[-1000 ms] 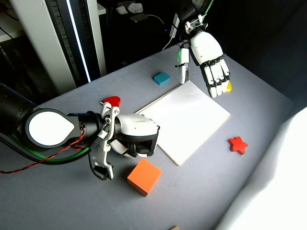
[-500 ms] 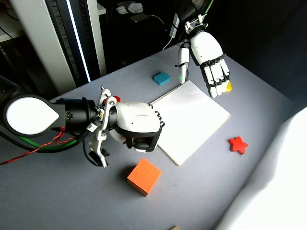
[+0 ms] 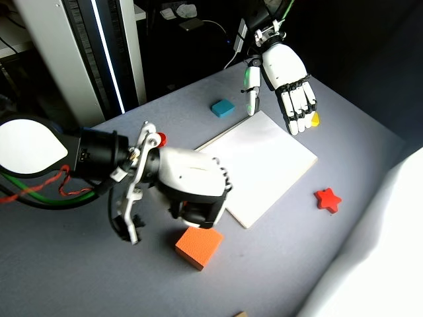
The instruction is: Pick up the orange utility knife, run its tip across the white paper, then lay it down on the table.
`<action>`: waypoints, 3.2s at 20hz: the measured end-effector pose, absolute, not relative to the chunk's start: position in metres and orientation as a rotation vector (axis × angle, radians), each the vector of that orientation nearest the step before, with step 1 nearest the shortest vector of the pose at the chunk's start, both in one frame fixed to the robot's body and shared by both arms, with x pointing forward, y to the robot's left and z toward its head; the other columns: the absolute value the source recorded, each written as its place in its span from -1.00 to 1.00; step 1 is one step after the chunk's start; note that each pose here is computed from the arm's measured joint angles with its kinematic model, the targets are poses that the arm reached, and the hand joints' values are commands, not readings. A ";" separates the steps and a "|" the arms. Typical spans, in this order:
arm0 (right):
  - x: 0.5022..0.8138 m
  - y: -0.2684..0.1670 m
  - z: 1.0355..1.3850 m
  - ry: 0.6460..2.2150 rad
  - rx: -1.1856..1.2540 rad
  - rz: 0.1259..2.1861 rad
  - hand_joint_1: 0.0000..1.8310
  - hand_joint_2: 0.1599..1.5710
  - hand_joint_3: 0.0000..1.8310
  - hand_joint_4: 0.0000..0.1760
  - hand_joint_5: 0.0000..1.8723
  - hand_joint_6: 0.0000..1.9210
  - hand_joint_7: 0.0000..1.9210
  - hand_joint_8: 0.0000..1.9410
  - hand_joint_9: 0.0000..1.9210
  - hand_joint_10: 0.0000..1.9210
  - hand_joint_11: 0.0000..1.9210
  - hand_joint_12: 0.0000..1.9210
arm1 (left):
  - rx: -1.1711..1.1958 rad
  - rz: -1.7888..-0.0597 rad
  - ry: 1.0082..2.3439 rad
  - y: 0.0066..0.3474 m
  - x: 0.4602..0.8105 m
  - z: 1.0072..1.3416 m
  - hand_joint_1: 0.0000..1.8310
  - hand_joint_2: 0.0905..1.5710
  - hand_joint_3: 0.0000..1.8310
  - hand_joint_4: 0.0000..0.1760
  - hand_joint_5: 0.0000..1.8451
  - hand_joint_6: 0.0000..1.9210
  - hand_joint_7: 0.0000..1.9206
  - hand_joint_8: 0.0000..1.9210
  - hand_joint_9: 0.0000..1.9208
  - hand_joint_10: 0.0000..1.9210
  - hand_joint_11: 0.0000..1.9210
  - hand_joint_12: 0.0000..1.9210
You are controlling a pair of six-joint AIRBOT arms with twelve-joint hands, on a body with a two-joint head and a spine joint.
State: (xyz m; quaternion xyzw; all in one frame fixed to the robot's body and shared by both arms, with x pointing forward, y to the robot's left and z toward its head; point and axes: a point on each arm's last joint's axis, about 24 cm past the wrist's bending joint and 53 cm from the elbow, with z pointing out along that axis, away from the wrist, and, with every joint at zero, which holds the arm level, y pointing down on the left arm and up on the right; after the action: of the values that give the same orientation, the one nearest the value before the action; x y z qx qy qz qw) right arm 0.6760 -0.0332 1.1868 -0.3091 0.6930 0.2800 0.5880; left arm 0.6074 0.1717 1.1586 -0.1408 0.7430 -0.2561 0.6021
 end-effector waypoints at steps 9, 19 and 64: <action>0.664 0.049 1.174 1.528 -0.923 0.594 0.73 0.51 -1.00 -1.00 0.31 1.00 0.41 1.00 0.53 1.00 0.58 1.00 | -0.331 -0.593 1.719 0.172 0.608 1.159 -0.84 0.63 -1.00 -0.55 -0.88 -1.00 -0.81 -1.00 -0.85 -1.00 -1.00 -0.17; 0.676 0.083 1.161 1.477 -1.009 0.530 0.72 0.49 -1.00 -1.00 0.33 1.00 0.40 1.00 0.52 1.00 0.56 1.00 | -0.345 -0.603 1.718 0.172 0.608 1.159 -0.90 0.64 -1.00 -0.61 -0.88 -1.00 -0.82 -1.00 -0.84 -1.00 -1.00 -0.17; 0.686 0.048 1.155 1.411 -1.015 0.490 0.73 0.48 -1.00 -1.00 0.33 1.00 0.41 1.00 0.54 1.00 0.59 1.00 | -0.493 -0.476 1.657 0.204 0.605 1.158 -0.86 0.64 -1.00 -0.78 -0.90 -1.00 -0.86 -1.00 -0.88 -1.00 -1.00 -0.32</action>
State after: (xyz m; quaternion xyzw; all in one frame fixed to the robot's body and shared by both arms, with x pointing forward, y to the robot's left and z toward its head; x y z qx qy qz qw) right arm 0.6863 0.0484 1.1548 -0.4411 0.6136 0.2131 0.6192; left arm 0.6047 0.2037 1.1582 -0.2146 0.7220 -0.2073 0.6243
